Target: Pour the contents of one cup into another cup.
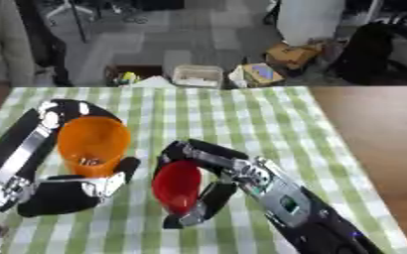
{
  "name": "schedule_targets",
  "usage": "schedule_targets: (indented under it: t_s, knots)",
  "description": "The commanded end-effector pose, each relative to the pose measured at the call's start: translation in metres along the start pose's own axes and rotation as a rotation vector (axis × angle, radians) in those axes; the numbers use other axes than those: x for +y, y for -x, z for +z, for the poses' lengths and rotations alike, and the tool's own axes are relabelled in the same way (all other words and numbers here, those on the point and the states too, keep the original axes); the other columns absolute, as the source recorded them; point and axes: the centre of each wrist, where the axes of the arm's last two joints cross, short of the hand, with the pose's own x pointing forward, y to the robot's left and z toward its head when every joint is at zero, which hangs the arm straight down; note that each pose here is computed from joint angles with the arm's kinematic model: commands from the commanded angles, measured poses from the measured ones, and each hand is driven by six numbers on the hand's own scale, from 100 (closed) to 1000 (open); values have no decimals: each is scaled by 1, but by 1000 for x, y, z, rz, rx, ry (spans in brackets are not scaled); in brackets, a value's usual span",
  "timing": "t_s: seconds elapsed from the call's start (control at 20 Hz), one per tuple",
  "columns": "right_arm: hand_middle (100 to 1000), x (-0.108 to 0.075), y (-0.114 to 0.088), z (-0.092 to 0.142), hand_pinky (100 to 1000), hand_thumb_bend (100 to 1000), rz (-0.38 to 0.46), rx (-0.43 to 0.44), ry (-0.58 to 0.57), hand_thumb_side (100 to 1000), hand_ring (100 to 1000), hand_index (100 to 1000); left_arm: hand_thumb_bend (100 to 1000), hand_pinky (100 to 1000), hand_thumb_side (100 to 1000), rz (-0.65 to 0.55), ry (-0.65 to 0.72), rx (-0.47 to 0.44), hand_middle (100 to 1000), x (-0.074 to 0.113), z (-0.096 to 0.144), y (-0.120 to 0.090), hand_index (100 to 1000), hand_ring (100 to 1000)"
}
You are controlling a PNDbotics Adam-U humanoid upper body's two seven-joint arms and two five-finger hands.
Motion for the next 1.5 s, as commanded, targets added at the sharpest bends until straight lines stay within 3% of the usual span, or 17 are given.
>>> schedule_targets:
  t_s: [0.05, 0.55, 1.1, 1.5]
  knots:
    - [292, -7, -8, -3, 265, 171, 14, -24, 1, 100, 290, 459, 173, 100, 100, -84, -5, -25, 378, 15, -5, -11, 602, 686]
    - [288, -4, -5, -3, 256, 191, 1, -12, 1, 100, 285, 454, 348, 100, 100, -289, 78, -115, 343, 27, -14, -25, 594, 675]
    - [288, -3, -6, -3, 256, 182, -1, -11, 5, 100, 285, 454, 479, 100, 100, -506, 157, -227, 300, 40, -22, -36, 587, 675]
    - [288, -4, -6, -3, 254, 181, -1, -12, 7, 100, 284, 453, 510, 100, 100, -643, 206, -272, 289, 41, -24, -39, 585, 675]
